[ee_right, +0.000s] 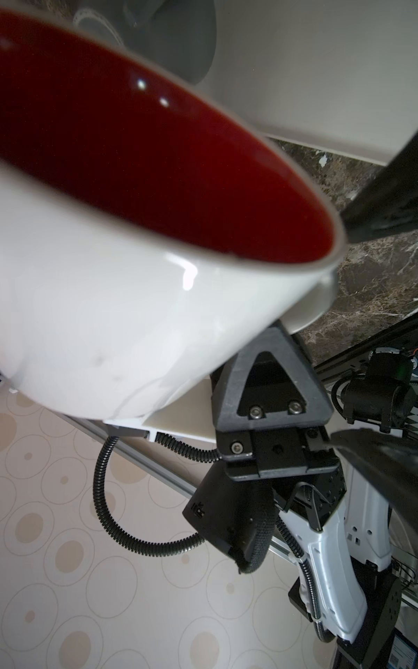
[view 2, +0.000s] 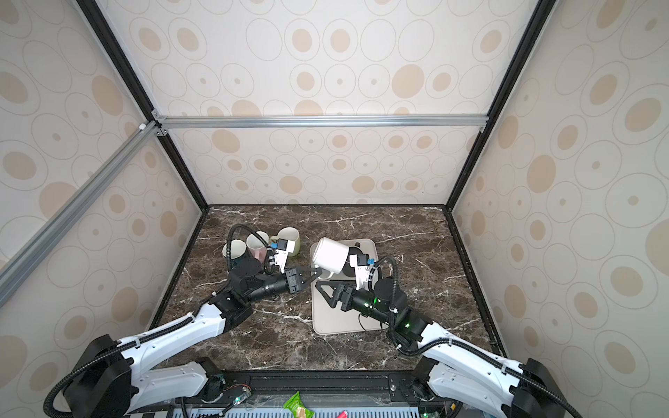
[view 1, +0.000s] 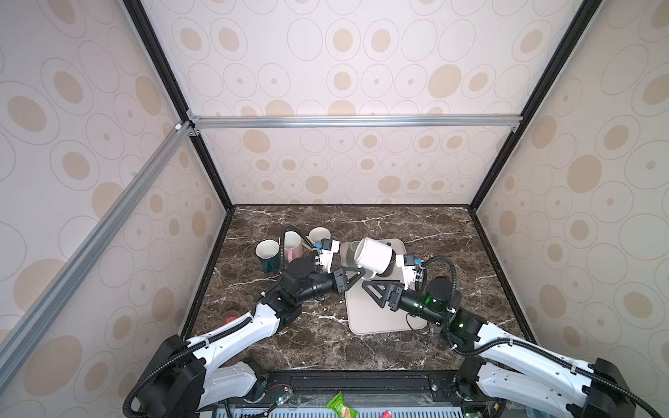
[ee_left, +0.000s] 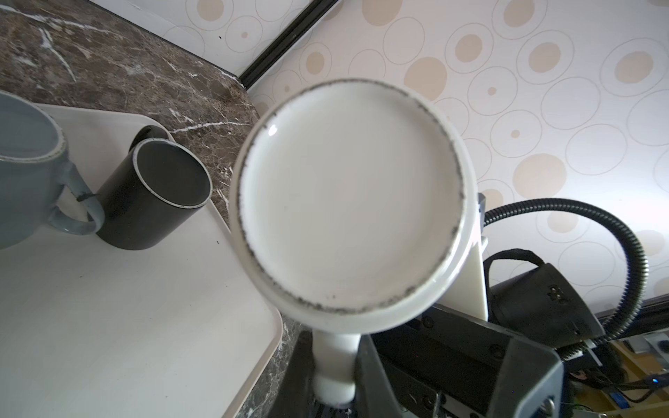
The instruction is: Turn the mug right side up
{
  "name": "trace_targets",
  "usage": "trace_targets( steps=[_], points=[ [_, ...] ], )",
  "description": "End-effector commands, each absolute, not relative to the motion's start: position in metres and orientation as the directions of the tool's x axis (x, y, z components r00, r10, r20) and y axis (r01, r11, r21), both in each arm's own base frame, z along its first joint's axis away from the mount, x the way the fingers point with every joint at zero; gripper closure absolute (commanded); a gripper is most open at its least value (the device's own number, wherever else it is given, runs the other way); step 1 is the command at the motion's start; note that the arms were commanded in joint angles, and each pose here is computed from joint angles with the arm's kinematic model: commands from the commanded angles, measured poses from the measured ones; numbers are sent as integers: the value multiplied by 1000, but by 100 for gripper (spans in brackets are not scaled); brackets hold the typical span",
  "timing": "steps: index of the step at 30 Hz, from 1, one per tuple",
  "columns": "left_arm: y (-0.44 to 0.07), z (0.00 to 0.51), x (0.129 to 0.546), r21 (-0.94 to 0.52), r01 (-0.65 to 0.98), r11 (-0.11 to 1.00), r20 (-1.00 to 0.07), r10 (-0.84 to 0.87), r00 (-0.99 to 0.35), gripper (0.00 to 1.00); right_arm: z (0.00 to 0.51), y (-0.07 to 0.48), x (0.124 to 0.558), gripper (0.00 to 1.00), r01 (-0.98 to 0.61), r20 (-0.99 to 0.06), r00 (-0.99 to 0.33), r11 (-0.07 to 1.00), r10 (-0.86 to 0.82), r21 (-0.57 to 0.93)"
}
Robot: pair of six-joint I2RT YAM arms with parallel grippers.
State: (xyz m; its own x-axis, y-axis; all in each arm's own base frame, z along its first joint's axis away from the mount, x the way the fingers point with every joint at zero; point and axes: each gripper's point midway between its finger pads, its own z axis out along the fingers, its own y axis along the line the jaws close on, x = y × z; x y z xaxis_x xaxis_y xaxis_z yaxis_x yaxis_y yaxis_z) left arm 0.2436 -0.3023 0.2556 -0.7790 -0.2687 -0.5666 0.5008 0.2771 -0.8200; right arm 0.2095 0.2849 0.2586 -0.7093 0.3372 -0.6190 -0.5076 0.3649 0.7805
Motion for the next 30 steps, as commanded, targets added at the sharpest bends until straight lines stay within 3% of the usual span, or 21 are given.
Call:
trace_targets(
  steps=[1,7,11,19,30],
  points=[
    [-298,316,233,-779,616,115,-614,-339,-713,100,285,290,213,18,-569,-658,-661,331,360,753],
    [-295,310,230,-787,606,115,-605,-340,-720,100,289,295,219,25,-585,-675,-642,336,364,738],
    [-295,307,229,-792,599,113,-598,-339,-726,100,289,300,221,44,-598,-682,-637,329,360,731],
    [-293,288,229,-803,576,149,-590,-327,-738,100,302,300,220,44,-635,-695,-604,293,389,715],
    [-293,278,226,-815,561,147,-577,-312,-755,100,305,296,223,62,-644,-704,-575,300,417,704]
  ],
)
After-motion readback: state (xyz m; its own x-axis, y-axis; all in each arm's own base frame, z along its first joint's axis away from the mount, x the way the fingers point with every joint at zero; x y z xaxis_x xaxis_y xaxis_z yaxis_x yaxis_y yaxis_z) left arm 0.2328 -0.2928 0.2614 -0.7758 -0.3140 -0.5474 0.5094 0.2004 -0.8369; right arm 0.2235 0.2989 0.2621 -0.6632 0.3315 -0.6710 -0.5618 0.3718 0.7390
